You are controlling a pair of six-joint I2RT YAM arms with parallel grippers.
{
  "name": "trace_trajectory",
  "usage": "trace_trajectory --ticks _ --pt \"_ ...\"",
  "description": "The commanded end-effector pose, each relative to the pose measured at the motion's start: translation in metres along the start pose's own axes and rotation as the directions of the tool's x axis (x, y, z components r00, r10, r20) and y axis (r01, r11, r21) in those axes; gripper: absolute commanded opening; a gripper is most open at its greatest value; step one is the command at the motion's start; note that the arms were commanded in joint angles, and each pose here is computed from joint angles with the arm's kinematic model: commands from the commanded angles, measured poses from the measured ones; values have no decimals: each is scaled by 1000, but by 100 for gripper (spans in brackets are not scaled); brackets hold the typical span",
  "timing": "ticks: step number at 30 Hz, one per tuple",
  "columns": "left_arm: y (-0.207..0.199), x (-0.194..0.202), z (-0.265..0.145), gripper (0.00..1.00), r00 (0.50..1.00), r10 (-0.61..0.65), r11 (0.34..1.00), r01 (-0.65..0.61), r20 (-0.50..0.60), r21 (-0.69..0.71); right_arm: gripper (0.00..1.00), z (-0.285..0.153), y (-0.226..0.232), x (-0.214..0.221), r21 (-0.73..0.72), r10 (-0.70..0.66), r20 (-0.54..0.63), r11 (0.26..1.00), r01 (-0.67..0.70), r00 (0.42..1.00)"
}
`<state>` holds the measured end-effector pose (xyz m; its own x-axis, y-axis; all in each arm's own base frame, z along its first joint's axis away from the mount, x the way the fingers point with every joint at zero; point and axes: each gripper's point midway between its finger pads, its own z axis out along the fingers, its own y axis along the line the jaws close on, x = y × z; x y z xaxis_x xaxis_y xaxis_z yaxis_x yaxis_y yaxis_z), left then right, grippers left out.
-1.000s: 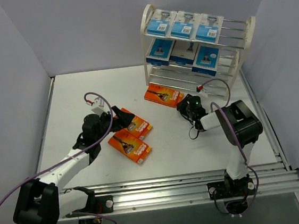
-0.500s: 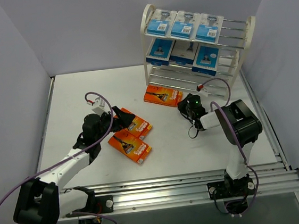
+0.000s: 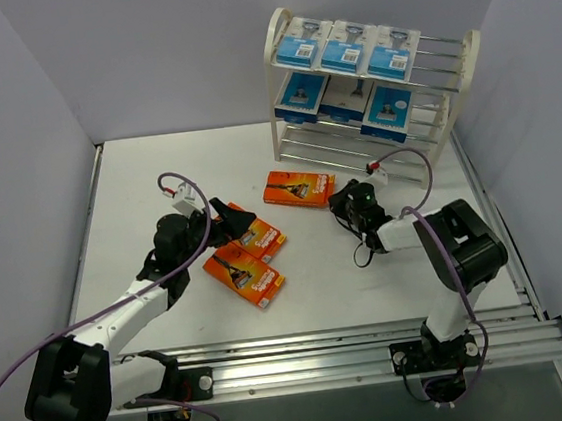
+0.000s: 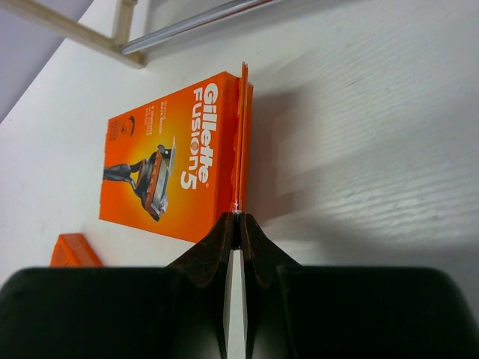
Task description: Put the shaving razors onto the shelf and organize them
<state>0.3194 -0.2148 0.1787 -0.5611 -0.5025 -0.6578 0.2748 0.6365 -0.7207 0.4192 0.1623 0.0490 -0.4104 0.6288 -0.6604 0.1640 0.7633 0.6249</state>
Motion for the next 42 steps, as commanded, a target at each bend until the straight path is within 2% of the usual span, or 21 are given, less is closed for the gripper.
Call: trace_trajectory --ticks 1,9,15,21,31,42 --pt "-31 -14 2 94 999 -23 994 18 41 109 0 -23 31 -9 -64 13 30 998 -11 999" --pt "-52 30 10 94 999 -33 991 36 -30 131 0 -60 71 -4 -163 11 12 987 -9 1000" --pt "-52 47 7 94 994 -97 985 103 -51 139 0 -78 86 -12 -197 13 19 980 -9 1000" --pt "-48 56 8 94 990 -133 981 139 -50 134 0 -91 94 0 -218 -15 -17 976 11 1000" --pt "-38 60 8 94 987 -160 980 162 -29 117 0 -122 101 27 -232 -162 -55 962 145 985" --pt "-33 60 6 94 985 -171 980 172 -20 103 0 -148 102 66 -269 -199 -135 950 158 971"
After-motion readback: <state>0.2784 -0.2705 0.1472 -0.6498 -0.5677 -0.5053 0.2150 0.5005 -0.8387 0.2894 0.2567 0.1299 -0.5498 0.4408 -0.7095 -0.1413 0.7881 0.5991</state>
